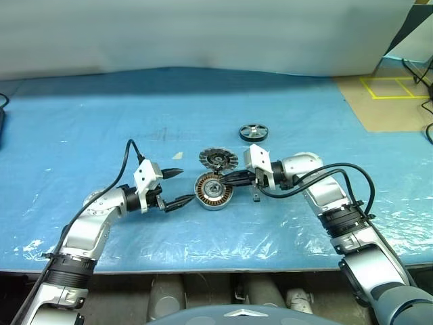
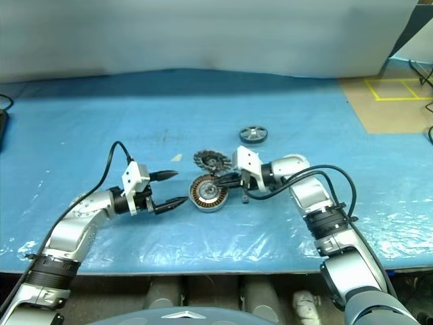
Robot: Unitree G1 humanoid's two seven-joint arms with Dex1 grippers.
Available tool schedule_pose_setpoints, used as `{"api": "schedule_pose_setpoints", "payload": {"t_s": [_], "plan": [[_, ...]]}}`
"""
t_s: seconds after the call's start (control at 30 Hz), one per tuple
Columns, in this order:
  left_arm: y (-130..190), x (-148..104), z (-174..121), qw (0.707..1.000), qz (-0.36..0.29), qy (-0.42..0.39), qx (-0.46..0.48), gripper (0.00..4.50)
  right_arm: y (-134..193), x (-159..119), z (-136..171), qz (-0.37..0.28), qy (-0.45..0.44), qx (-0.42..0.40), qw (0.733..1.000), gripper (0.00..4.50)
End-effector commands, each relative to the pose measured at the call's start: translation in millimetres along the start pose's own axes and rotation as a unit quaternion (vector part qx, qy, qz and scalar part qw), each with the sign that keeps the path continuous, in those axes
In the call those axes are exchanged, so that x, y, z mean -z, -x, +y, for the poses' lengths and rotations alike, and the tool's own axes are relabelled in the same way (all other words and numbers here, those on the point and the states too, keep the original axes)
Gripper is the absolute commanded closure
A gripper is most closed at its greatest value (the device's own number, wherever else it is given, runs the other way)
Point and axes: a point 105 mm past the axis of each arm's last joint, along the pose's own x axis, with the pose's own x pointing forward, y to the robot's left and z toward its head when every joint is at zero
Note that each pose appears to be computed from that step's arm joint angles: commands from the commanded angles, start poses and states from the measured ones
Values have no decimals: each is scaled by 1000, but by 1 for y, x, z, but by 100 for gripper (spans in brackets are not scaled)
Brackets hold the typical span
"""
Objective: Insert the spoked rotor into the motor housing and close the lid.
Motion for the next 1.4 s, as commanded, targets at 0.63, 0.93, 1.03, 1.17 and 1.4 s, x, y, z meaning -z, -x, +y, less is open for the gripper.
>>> {"api": "schedule_pose_setpoints", "payload": {"t_s": [0.63,0.93,1.03,1.17,1.4], "plan": [[1,-4,-2,1000,-9,-18,-2,0,-7,21,3,8,4,-10,1000,447],[-4,-13,-8,1000,-13,-21,-3,0,-11,20,1,0,11,-13,1000,447],[-4,-14,-8,1000,-12,-20,-4,0,-12,18,1,-2,13,-14,1000,447],[-4,-14,-7,1000,-11,-19,-5,0,-11,13,0,-5,21,-12,1000,447],[-3,-14,-7,1000,-12,-17,-3,0,-7,1,-6,-13,40,-5,999,447]]}}
